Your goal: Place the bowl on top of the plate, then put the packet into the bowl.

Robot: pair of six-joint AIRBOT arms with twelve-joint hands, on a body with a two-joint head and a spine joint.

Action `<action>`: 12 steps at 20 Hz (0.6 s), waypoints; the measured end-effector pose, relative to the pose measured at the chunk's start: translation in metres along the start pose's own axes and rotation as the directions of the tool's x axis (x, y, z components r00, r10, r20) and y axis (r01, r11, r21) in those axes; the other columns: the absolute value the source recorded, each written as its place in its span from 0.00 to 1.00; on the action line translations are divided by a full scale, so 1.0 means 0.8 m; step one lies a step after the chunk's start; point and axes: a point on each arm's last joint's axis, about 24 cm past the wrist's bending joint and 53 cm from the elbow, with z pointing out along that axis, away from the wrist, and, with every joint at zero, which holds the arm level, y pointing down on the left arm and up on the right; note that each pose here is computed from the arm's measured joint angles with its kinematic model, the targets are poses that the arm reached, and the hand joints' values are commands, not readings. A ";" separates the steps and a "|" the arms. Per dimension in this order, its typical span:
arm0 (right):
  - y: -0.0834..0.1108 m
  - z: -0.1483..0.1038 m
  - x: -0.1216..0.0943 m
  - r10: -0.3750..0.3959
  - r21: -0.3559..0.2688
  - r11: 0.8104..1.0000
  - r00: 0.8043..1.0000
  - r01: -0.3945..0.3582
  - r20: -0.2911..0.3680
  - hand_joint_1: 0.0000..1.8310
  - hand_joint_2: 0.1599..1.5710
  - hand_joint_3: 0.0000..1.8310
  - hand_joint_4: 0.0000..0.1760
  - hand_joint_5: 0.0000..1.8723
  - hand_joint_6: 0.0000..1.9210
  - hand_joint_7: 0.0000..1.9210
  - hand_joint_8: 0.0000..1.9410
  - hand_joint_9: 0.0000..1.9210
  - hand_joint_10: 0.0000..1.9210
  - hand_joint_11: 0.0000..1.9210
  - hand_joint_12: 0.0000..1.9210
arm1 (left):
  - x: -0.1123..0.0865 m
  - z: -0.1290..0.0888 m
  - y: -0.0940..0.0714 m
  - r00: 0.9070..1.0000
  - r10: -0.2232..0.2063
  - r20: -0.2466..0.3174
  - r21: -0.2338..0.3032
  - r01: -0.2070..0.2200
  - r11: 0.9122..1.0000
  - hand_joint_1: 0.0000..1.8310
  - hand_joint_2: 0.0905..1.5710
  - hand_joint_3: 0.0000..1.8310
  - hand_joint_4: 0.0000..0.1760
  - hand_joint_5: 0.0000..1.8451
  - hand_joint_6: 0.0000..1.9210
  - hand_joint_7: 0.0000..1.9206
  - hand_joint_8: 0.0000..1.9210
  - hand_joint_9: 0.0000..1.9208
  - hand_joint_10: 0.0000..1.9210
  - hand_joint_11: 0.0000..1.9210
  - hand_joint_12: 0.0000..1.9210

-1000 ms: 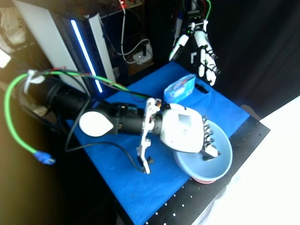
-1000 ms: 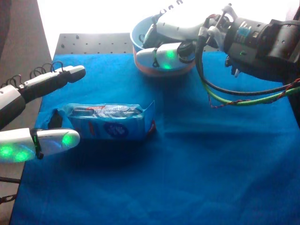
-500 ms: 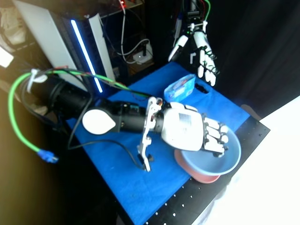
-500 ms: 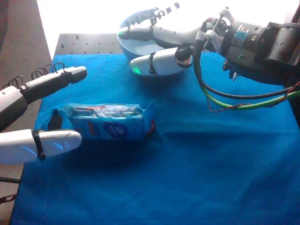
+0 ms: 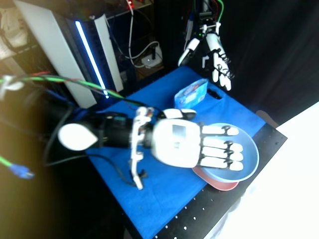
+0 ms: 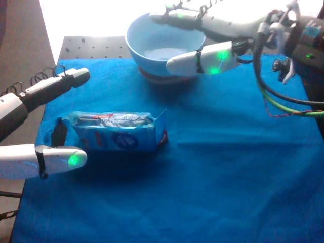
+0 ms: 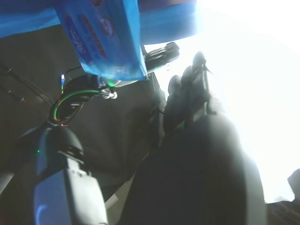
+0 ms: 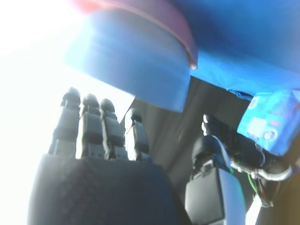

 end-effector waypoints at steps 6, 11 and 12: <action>0.004 -0.070 -0.019 0.131 -0.090 0.988 0.987 -0.123 0.087 0.00 0.62 0.00 1.00 0.00 0.00 0.00 0.00 0.00 0.00 0.00 0.00 | 0.001 0.001 0.012 1.000 0.004 -0.006 -0.028 -0.004 1.000 0.46 0.53 0.00 0.24 0.06 0.00 0.06 0.00 0.04 0.01 0.04 0.07; 0.000 -0.137 -0.013 0.272 -0.145 0.957 0.950 -0.251 0.156 0.00 0.66 0.01 0.74 0.00 0.00 0.00 0.00 0.00 0.00 0.00 0.00 | 0.009 0.022 0.024 0.999 0.019 -0.039 -0.053 -0.021 0.998 0.50 0.51 0.00 0.20 0.05 0.00 0.04 0.00 0.02 0.01 0.02 0.06; 0.001 -0.151 -0.005 0.298 -0.151 0.949 0.942 -0.275 0.156 0.00 0.67 0.01 0.95 0.00 0.00 0.00 0.00 0.00 0.00 0.00 0.00 | 0.011 0.033 0.019 0.999 0.028 -0.047 -0.035 -0.029 0.999 0.48 0.51 0.00 0.40 0.03 0.00 0.03 0.00 0.00 0.00 0.00 0.01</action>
